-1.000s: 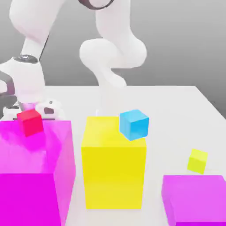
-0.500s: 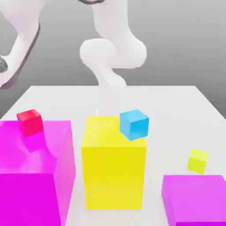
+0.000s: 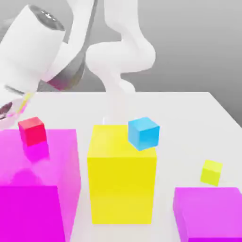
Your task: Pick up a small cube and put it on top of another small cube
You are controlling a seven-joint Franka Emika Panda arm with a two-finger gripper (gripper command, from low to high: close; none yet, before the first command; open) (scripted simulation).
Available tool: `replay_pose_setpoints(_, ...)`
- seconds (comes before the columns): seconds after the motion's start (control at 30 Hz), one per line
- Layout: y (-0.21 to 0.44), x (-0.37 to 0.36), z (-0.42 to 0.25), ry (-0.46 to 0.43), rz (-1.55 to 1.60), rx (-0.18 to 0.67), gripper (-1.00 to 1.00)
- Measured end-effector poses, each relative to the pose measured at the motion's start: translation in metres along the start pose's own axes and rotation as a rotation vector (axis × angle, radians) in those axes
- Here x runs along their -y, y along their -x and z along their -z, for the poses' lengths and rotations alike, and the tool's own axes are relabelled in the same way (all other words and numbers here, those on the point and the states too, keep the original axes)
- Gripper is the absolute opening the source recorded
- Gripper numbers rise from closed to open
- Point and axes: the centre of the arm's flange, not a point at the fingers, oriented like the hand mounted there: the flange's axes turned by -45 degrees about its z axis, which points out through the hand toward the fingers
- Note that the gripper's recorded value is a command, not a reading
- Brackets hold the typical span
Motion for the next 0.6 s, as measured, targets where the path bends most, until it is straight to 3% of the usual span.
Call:
replay_pose_setpoints(0.23,-0.075,0.021,0.099,-0.122,-0.209,-0.206,-1.00)
replay_pose_setpoints(0.47,-0.131,0.077,0.195,-0.332,-0.305,-0.380,-1.00)
replay_pose_setpoints(0.6,-0.155,0.099,0.175,-0.380,-0.317,-0.404,-1.00)
